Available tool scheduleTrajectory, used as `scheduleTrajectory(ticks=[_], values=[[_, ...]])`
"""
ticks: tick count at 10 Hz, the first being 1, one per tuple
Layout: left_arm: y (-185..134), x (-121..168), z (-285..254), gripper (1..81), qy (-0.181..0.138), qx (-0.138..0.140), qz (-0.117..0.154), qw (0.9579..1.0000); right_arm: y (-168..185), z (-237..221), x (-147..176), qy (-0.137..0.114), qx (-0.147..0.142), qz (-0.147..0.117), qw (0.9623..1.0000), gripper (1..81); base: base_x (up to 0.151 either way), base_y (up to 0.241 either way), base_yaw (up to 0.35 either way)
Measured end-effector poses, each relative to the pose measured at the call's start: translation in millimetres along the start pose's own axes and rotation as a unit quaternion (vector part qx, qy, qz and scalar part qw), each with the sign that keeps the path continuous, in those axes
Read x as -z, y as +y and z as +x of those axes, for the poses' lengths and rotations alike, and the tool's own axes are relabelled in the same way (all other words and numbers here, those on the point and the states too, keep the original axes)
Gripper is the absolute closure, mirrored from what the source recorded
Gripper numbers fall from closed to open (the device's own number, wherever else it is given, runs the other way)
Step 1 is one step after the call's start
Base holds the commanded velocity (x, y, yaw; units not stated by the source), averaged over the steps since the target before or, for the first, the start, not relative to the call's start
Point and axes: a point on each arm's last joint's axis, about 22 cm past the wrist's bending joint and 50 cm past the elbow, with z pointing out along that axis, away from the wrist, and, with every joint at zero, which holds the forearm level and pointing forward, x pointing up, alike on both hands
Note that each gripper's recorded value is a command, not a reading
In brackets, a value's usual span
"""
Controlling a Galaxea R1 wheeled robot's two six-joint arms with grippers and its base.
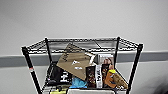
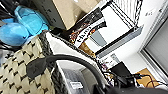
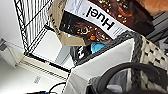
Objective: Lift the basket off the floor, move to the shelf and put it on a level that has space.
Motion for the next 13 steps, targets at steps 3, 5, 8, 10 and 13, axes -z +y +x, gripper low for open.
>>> scheduleTrajectory(ticks=[3, 5, 8, 10, 13], values=[[26.8, 4.7, 23.0, 81.1, 0.01, -0.03, -0.014, 0.9994, -32.8, 26.0, 2.6, 0.009, 0.023, 0.022, 0.9994, 81.1, 0.0, 0.0, 0.0], [47.4, 6.8, 40.3, 81.1, 0.016, -0.046, -0.026, 0.9985, -57.0, 37.7, 5.5, 0.007, 0.031, 0.038, 0.9988, 81.1, 0.0, 0.0, 0.0], [79.3, 13.5, 66.0, 81.1, 0.019, -0.068, -0.036, 0.9968, -86.8, 52.4, 14.0, 0.008, 0.038, 0.053, 0.9978, 81.1, 0.0, 0.0, 0.0], [101.5, 16.7, 79.5, 81.1, 0.017, -0.08, -0.044, 0.9957, -104.2, 61.2, 18.8, 0.009, 0.044, 0.062, 0.9971, 81.1, 0.0, 0.0, 0.0], [124.7, 22.4, 92.1, 81.1, 0.012, -0.085, -0.044, 0.9954, -138.0, 74.2, 22.9, -0.003, 0.071, 0.077, 0.9945, 81.1, 0.0, 0.0, 0.0]])
